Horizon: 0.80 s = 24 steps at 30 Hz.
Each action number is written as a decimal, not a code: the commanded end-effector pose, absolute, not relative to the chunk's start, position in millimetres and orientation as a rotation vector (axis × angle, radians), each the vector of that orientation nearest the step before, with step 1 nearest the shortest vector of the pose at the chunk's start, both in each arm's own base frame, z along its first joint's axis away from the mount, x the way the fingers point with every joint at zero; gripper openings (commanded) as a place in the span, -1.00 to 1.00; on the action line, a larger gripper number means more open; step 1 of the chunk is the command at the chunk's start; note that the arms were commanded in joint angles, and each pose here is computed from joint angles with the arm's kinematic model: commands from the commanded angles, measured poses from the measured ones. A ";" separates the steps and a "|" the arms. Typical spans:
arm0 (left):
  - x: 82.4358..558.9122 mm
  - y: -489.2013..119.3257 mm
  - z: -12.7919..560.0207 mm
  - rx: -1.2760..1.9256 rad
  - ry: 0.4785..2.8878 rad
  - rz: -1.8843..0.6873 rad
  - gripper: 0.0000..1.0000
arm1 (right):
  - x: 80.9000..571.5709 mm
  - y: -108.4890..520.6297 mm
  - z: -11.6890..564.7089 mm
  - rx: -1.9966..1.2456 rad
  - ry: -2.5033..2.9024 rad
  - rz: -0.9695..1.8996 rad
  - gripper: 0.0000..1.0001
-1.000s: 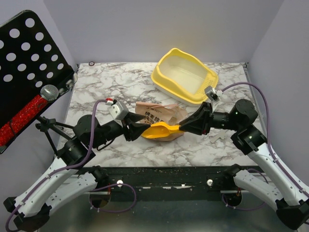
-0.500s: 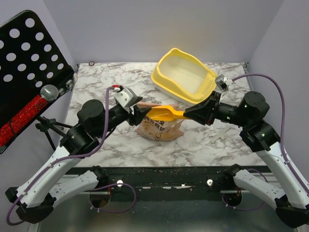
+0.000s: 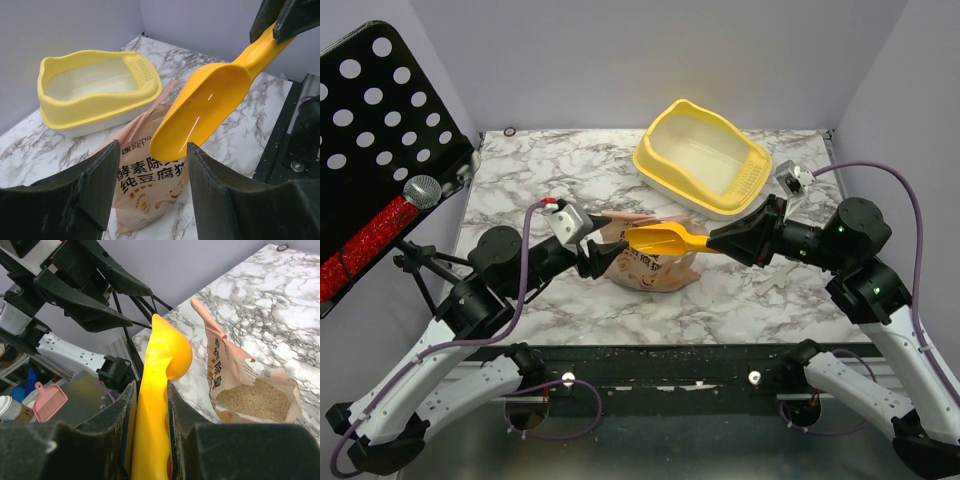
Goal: Fill the litter box with clean litter
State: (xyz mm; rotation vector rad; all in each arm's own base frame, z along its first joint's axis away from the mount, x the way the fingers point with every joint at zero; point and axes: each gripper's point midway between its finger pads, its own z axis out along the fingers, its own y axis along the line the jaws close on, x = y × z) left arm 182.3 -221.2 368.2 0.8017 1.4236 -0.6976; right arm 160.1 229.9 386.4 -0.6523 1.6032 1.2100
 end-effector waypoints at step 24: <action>118.8 -258.1 402.9 0.842 1.199 -1.212 0.28 | 96.0 228.2 425.1 -0.860 1.337 1.400 -0.99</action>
